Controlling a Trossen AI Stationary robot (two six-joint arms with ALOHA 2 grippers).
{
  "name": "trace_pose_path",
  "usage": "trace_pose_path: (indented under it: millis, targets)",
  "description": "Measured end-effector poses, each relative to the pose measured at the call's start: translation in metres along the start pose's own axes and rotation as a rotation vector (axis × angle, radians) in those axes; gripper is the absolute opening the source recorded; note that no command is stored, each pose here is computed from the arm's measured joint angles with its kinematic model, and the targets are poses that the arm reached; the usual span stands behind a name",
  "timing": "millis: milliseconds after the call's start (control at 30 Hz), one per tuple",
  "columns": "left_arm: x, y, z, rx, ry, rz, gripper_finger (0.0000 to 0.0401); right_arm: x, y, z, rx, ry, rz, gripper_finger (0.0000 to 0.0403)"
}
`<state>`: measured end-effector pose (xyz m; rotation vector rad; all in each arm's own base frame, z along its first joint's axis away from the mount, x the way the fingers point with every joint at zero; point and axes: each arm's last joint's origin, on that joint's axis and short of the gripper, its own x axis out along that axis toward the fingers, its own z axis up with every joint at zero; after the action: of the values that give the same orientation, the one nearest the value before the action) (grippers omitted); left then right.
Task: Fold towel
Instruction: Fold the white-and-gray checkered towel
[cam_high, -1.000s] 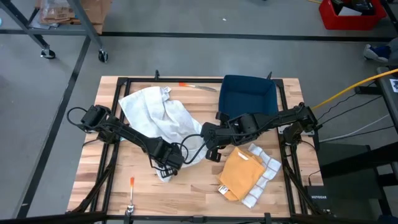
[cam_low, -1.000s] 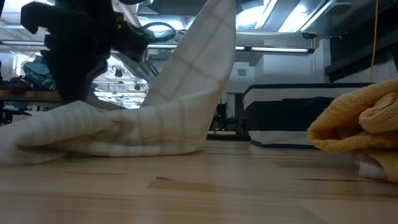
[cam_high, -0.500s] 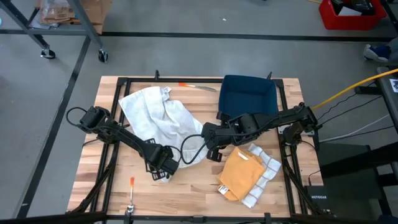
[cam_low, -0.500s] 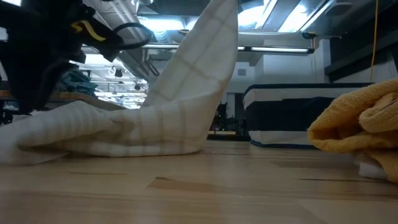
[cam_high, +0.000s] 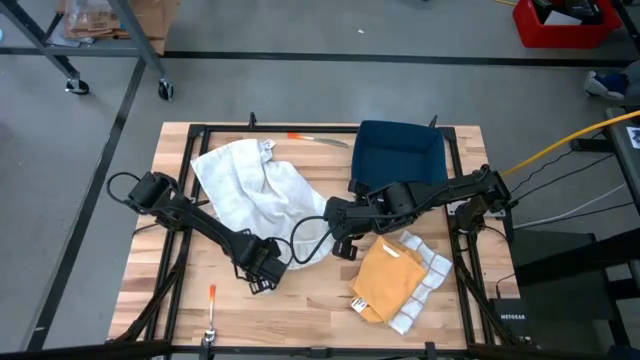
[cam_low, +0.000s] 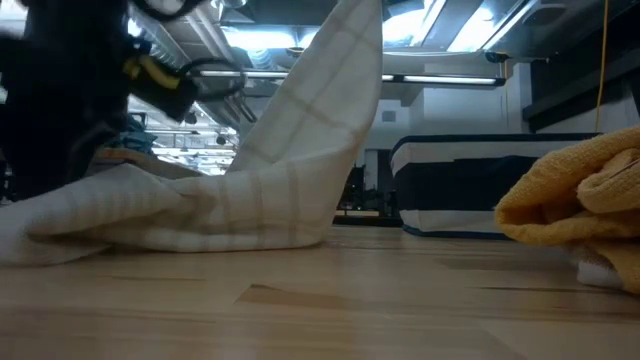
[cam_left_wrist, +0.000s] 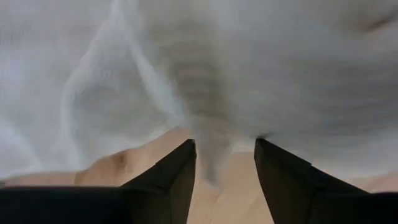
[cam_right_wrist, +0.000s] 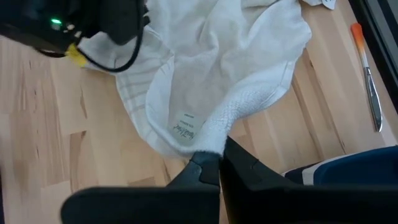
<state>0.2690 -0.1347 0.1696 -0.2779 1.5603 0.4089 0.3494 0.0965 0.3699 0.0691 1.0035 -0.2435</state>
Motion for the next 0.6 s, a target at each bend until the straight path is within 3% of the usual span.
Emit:
trace_pose_path:
  millis: [167, 500, 600]
  targets:
    - [0.0094, 0.0069, -0.0058, -0.057, 0.036, 0.047, 0.0133, 0.0, 0.0006, -0.0003, 0.0, 0.01, 0.022, 0.0]
    - [0.0097, 0.0082, -0.0063, 0.042, 0.032, 0.065, 0.0021, 0.0, 0.0006, -0.0002, 0.0, 0.009, 0.021, 0.0]
    - [0.0096, 0.0084, -0.0073, 0.059, 0.035, 0.072, 0.0007, 0.0, 0.0006, -0.0002, 0.0, 0.009, 0.021, 0.0]
